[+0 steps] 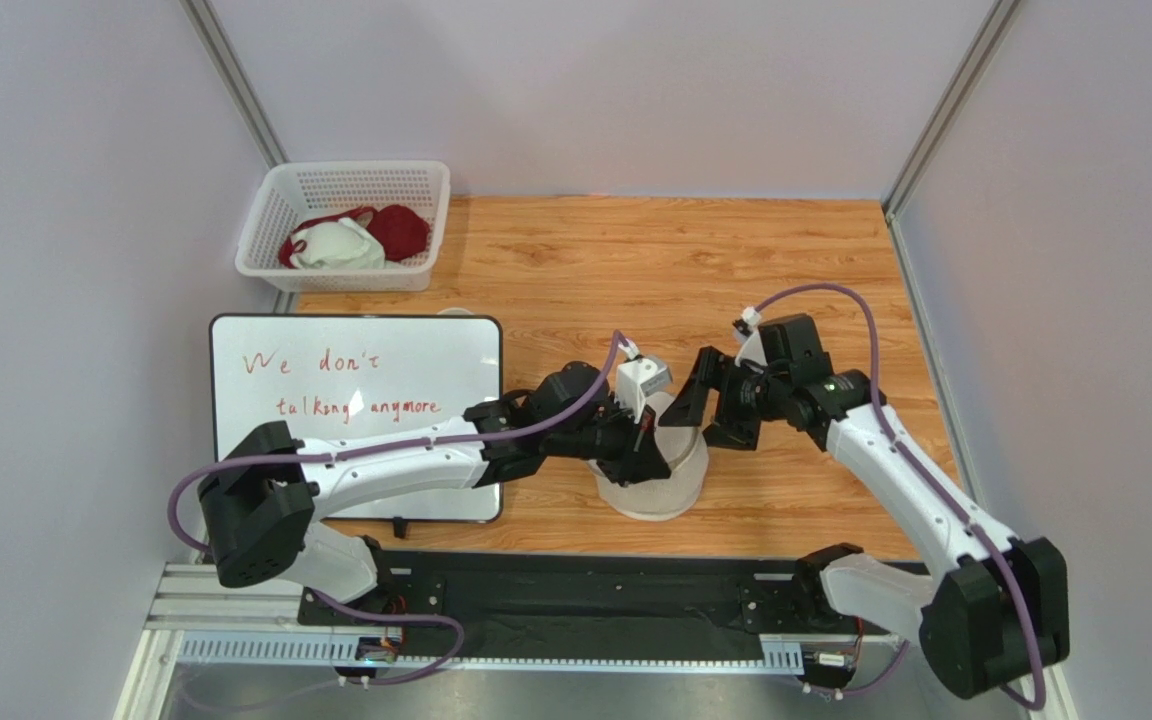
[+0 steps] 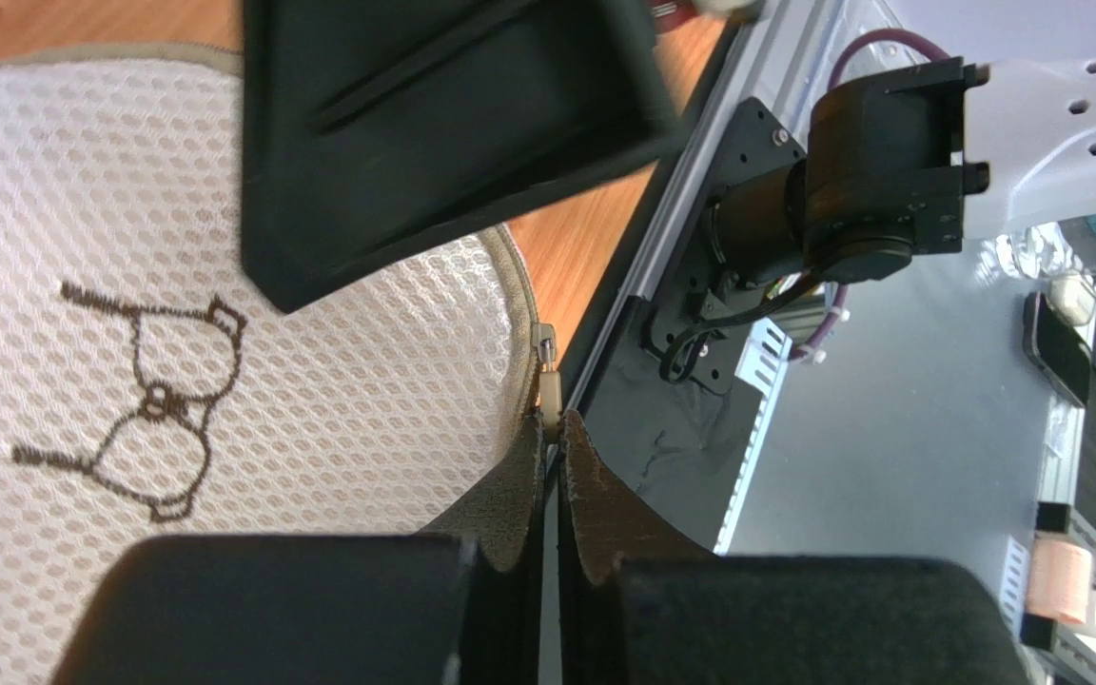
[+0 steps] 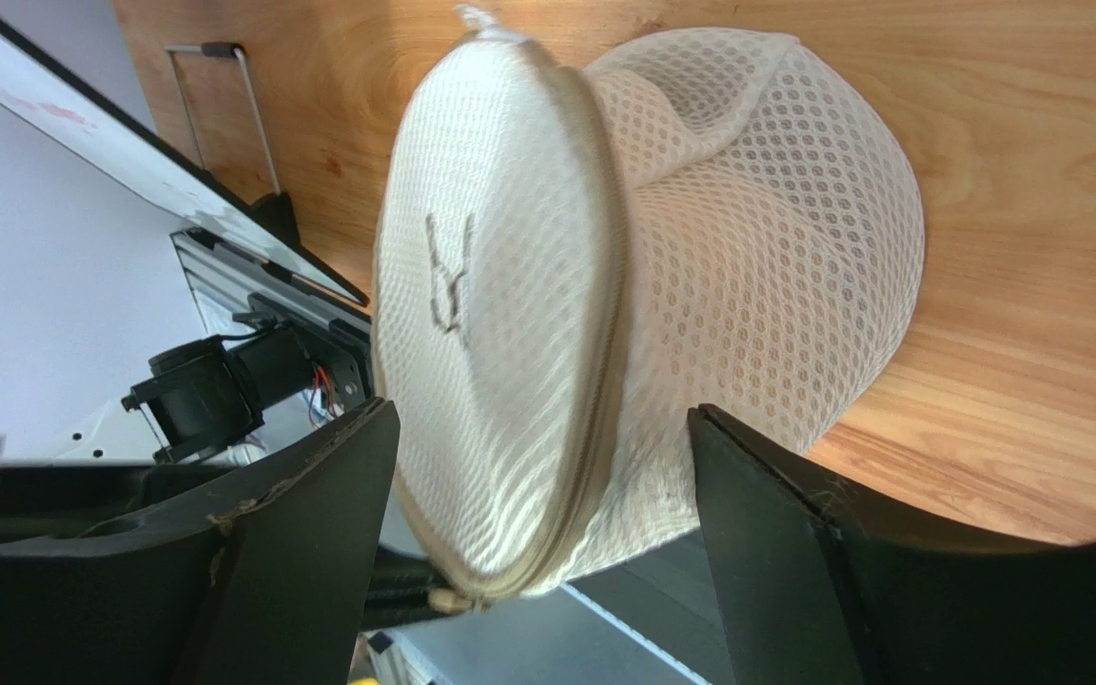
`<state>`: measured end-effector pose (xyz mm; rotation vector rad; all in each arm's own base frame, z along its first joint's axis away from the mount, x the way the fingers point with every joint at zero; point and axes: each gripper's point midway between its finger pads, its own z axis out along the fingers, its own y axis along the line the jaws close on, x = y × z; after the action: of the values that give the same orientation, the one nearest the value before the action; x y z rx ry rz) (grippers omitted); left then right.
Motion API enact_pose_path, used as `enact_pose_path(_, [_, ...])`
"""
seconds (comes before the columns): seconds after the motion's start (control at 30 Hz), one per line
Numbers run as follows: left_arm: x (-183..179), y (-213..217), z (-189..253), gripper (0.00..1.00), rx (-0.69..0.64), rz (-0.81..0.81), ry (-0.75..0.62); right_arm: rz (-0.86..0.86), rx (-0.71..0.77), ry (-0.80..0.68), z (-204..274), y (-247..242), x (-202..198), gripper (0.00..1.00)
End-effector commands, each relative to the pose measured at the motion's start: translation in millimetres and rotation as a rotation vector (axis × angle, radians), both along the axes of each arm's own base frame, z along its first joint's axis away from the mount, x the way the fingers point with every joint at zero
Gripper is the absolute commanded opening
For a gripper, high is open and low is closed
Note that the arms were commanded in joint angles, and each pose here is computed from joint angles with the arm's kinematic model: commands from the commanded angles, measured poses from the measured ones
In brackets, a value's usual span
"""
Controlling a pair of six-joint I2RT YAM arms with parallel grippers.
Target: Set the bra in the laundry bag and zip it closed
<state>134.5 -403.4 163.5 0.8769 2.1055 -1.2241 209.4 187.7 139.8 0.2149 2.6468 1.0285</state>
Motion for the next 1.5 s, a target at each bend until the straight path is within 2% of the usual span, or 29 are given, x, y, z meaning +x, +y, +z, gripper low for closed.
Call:
enact_pose_path(0.0, [-5.1, -9.7, 9.6, 0.0, -0.044, -0.043, 0.005, -0.031, -0.044, -0.031, 0.0, -16.7, -23.5, 0.79])
enact_pose_path(0.2, [-8.1, -8.3, 4.5, 0.0, -0.036, -0.049, 0.022, -0.078, 0.044, 0.001, 2.2, -11.8, -39.2, 0.78])
enact_pose_path(0.37, [-9.8, -10.2, 5.6, 0.0, -0.04, -0.056, 0.027, -0.081, 0.118, 0.0, 11.0, -0.3, -44.4, 0.68])
enact_pose_path(0.47, [-10.7, -9.0, 5.8, 0.0, -0.038, -0.055, 0.027, -0.116, -0.002, -0.017, 4.5, -17.6, -41.7, 0.68])
enact_pose_path(0.53, [-10.4, -7.1, 6.9, 0.0, -0.04, -0.047, 0.025, -0.127, -0.118, -0.044, 5.8, -35.2, -40.6, 0.72])
enact_pose_path(0.7, [-14.1, -1.4, 1.3, 0.0, -0.028, -0.045, 0.031, -0.137, -0.182, -0.078, 11.8, -48.9, -44.3, 0.8])
enact_pose_path(0.8, [-14.9, 0.6, -0.8, 0.0, -0.023, -0.042, 0.034, -0.132, -0.139, -0.052, 9.3, -43.5, -50.7, 0.8])
enact_pose_path(0.93, [-14.5, -0.1, 3.8, 0.0, -0.033, -0.043, 0.028, -0.116, 0.048, 0.021, 14.4, -15.0, -61.6, 0.8])
enact_pose_path(1.07, [-14.8, -2.7, 7.3, 0.0, -0.033, -0.052, 0.023, -0.126, 0.144, 0.01, 16.5, -0.1, -63.7, 0.76])
enact_pose_path(1.33, [-26.9, -5.0, 8.9, 0.0, -0.039, -0.096, 0.005, -0.153, 0.152, 0.042, 3.4, 7.0, -52.2, 0.56])
enact_pose_path(1.37, [-28.1, -4.2, 8.0, 0.0, -0.035, -0.101, 0.005, -0.156, 0.144, 0.031, 3.9, 6.5, -49.7, 0.46])
enact_pose_path(1.43, [-27.8, -1.2, 5.8, 0.0, -0.021, -0.095, -0.002, -0.182, 0.127, 0.002, 7.3, 3.7, -41.7, 0.35])
enact_pose_path(1.47, [-27.9, 1.8, 3.0, 0.0, -0.012, -0.088, -0.002, -0.186, 0.119, -0.009, 8.5, 2.7, -39.2, 0.24])
